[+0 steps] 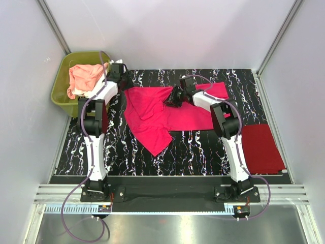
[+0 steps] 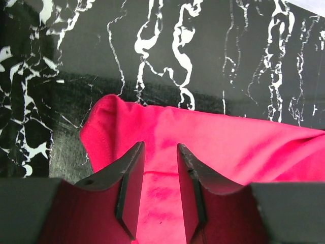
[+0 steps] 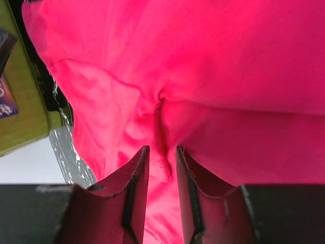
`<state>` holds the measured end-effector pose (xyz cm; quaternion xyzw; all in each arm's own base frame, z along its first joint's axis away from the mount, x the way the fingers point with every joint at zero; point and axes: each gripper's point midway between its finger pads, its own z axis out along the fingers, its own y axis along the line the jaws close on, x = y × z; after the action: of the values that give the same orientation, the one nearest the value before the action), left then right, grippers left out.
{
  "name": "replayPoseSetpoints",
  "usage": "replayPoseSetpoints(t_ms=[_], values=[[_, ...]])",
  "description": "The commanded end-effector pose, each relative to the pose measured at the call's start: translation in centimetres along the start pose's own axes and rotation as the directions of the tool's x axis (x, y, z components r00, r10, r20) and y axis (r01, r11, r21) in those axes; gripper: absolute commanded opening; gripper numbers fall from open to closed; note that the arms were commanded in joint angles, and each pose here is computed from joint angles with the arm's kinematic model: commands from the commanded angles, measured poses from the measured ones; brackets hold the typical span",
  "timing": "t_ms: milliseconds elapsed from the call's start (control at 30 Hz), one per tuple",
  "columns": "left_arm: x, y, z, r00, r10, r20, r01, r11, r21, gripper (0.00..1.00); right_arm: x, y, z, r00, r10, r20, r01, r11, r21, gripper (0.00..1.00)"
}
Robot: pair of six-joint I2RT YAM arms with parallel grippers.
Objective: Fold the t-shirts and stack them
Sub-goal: Fold the tshirt
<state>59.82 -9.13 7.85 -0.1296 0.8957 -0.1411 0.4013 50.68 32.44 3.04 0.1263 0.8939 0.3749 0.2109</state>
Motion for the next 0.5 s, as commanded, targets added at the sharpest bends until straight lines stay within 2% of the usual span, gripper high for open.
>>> replayPoseSetpoints(t_ms=[0,67,133,200,300,467], values=[[-1.2,1.0,0.7,0.996,-0.08,0.029,0.08,0.997,-0.018,0.36,0.6,2.5,-0.2,0.999,-0.035,-0.004,0.034,0.998,-0.053,0.34],[-0.1,1.9,1.1,0.994,-0.105,-0.008,0.105,0.994,-0.044,0.33,0.4,2.7,-0.6,0.998,-0.064,0.007,0.064,0.997,-0.035,0.34],[0.9,3.1,1.6,0.988,-0.149,-0.042,0.146,0.987,-0.068,0.33,0.1,2.8,-1.4,0.994,-0.109,0.015,0.109,0.994,-0.011,0.44],[1.7,4.0,1.9,0.98,-0.188,-0.072,0.182,0.98,-0.077,0.31,-0.1,2.8,-2.4,0.988,-0.151,0.03,0.15,0.988,0.028,0.47],[2.2,4.6,2.1,0.975,-0.203,-0.087,0.196,0.977,-0.086,0.31,0.3,2.9,-2.7,0.984,-0.177,0.011,0.177,0.984,0.019,0.45],[2.5,4.8,2.2,0.975,-0.202,-0.098,0.193,0.977,-0.086,0.3,1.8,3.2,-2.0,0.989,-0.148,-0.03,0.148,0.989,-0.016,0.37]])
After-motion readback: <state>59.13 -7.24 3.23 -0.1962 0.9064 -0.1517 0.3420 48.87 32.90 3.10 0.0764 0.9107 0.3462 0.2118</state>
